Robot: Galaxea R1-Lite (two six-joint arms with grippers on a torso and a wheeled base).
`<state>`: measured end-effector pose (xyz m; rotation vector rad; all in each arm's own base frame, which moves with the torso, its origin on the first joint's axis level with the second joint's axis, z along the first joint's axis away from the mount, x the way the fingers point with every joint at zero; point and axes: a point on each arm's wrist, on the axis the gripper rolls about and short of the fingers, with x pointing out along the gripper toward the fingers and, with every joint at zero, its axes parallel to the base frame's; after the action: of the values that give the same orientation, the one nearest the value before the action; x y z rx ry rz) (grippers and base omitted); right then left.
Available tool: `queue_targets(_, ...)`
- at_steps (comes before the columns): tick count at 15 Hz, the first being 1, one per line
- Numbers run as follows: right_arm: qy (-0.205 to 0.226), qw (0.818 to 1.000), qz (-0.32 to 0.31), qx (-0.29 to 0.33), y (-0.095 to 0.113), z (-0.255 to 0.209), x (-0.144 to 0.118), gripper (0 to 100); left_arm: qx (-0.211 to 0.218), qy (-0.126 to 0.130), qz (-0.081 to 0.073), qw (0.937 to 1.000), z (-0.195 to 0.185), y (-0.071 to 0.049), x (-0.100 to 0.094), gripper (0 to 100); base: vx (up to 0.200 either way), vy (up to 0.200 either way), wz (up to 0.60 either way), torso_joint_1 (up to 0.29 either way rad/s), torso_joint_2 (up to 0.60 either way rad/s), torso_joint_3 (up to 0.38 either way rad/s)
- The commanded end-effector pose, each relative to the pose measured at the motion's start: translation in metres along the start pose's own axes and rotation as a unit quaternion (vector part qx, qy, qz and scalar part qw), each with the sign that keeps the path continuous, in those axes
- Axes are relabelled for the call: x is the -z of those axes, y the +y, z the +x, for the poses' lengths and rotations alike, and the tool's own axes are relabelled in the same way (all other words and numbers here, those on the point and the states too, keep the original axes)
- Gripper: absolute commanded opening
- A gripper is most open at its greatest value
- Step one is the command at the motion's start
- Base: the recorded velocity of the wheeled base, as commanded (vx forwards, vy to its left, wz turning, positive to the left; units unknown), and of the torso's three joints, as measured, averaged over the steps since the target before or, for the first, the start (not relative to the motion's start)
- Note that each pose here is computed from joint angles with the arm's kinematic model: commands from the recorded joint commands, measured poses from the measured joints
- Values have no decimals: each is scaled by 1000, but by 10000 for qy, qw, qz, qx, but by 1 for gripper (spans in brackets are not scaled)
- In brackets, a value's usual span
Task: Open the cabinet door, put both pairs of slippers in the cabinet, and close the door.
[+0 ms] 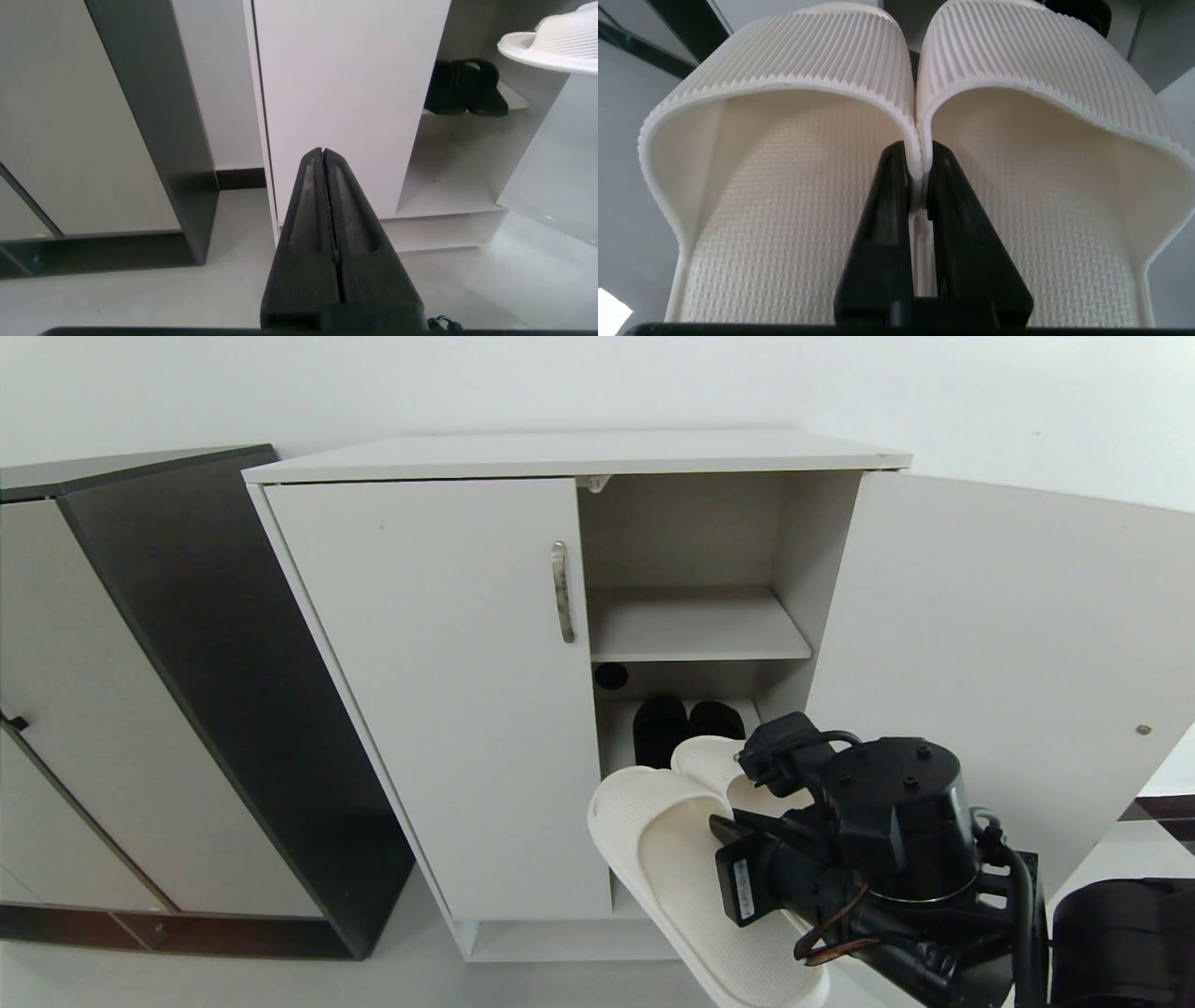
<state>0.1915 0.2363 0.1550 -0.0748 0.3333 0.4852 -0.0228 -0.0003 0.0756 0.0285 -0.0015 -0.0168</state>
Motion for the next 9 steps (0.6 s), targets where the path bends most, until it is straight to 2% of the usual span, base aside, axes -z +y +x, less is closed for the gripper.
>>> queue_targets(1,30,10000,-17,21,1,2,2,0,0,-1,-4,10000,0,0,0,0,0,0,0,0,0,0)
queue_targets(2,60,9999,-63,56,1,4,4,0,0,-1,-4,10000,0,0,0,0,0,0,0,0,0,0)
queue_targets(4,-162,9997,-14,208,4,9,-8,0,0,-1,-4,10000,0,0,0,0,0,0,0,0,0,0)
queue_targets(6,-279,9954,166,902,10,19,-23,0,-7,-1,3,10000,0,0,0,0,0,0,0,0,0,0)
queue_targets(9,-212,9884,634,1365,30,12,-56,0,0,-1,3,10000,0,0,0,0,0,0,0,0,0,0)
